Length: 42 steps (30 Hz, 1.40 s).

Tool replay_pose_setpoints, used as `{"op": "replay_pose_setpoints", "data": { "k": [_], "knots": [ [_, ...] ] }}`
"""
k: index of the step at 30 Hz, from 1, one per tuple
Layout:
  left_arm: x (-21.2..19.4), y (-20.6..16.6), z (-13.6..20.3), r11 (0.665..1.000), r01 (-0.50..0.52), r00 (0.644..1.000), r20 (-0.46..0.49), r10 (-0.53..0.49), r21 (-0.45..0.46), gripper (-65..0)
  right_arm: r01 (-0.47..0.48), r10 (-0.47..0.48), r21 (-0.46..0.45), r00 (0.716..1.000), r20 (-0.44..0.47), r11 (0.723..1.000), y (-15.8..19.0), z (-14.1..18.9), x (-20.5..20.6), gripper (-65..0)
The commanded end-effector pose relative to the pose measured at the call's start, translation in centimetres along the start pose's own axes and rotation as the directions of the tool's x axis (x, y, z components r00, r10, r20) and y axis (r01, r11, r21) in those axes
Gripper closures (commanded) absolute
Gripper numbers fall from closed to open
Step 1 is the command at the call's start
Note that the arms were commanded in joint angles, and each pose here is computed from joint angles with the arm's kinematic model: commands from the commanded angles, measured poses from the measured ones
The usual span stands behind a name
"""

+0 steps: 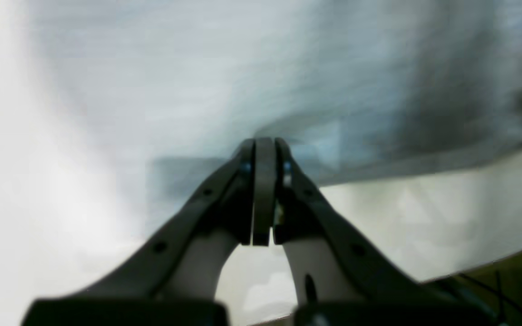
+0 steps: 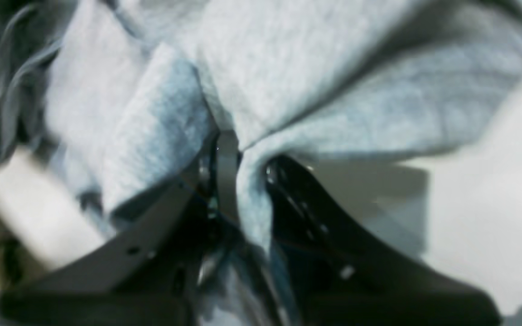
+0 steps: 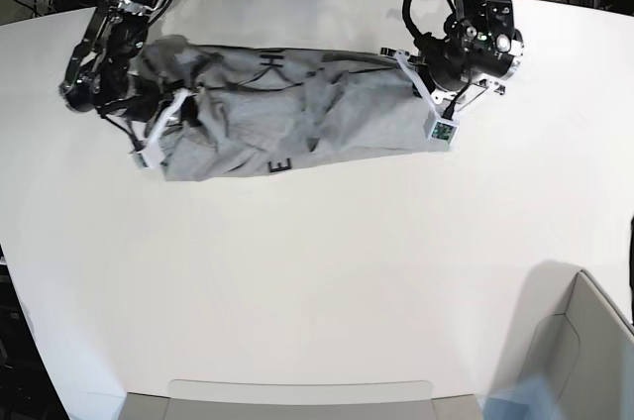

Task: Fold the T-shirt properly

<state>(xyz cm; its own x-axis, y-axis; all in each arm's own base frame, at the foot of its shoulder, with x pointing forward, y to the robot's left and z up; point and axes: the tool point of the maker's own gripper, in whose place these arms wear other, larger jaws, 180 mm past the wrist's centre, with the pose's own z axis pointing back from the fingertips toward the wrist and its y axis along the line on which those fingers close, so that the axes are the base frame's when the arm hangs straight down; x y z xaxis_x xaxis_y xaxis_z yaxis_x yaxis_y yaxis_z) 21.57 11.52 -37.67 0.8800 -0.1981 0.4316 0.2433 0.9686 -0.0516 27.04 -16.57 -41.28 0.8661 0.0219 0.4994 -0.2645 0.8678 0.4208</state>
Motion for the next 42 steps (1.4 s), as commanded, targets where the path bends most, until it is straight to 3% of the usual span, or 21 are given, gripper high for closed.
{"op": "replay_pose_setpoints", "data": {
  "k": [1,7,12,16,19,23,27,32,35,37,42],
  "knots": [
    [0.3,-0.1,0.4,1.000,-0.004,1.000,0.021,0.004,-0.002,0.0,-0.033,0.034,-0.060,0.999,0.019,0.998,-2.0,1.7,1.5,0.0],
    [0.3,-0.1,0.4,1.000,-0.005,1.000,0.020,0.005,-0.002,0.0,-0.056,0.068,-0.272,0.997,0.033,0.961,-8.8,7.2,5.6,0.0],
    [0.2,0.0,0.3,1.000,0.000,1.000,0.016,0.000,0.003,0.0,-0.123,0.141,-0.381,0.990,0.019,0.916,-9.6,9.4,8.1,0.0],
    [0.1,0.6,0.4,1.000,0.010,1.000,0.010,-0.010,0.016,0.0,-0.307,0.318,-0.406,0.947,-0.041,0.861,-5.2,8.2,9.9,0.0],
    [0.0,0.9,0.4,1.000,0.018,1.000,0.007,-0.018,0.025,0.0,-0.436,0.453,-0.396,0.890,-0.054,0.808,-0.1,6.9,10.6,0.0],
    [-0.2,1.6,0.5,0.999,0.033,0.999,0.001,-0.033,0.042,0.0,-0.507,0.538,-0.392,0.842,-0.036,0.767,6.3,5.4,11.4,0.0],
    [-0.4,1.7,0.4,0.999,0.033,0.999,-0.008,-0.032,0.042,0.0,-0.540,0.559,-0.357,0.827,-0.058,0.762,10.4,2.9,10.8,0.0],
    [-0.5,1.7,0.3,0.999,0.032,0.999,-0.013,-0.031,0.041,0.0,-0.500,0.519,-0.307,0.854,-0.023,0.810,14.2,-1.0,9.7,0.0],
    [-0.5,1.7,0.3,0.999,0.032,0.999,-0.013,-0.031,0.041,0.0,-0.506,0.512,-0.291,0.857,-0.060,0.812,15.8,-3.1,8.2,0.0],
    [-0.5,1.7,0.3,0.999,0.032,0.999,-0.013,-0.031,0.041,0.0,-0.531,0.530,-0.274,0.844,-0.081,0.802,16.9,-3.9,7.3,-6.2],
    [-0.5,1.7,0.3,0.999,0.032,0.999,-0.013,-0.031,0.041,0.0,-0.583,0.579,-0.225,0.810,-0.093,0.781,19.1,-4.7,5.7,-31.0]
  ]
}}
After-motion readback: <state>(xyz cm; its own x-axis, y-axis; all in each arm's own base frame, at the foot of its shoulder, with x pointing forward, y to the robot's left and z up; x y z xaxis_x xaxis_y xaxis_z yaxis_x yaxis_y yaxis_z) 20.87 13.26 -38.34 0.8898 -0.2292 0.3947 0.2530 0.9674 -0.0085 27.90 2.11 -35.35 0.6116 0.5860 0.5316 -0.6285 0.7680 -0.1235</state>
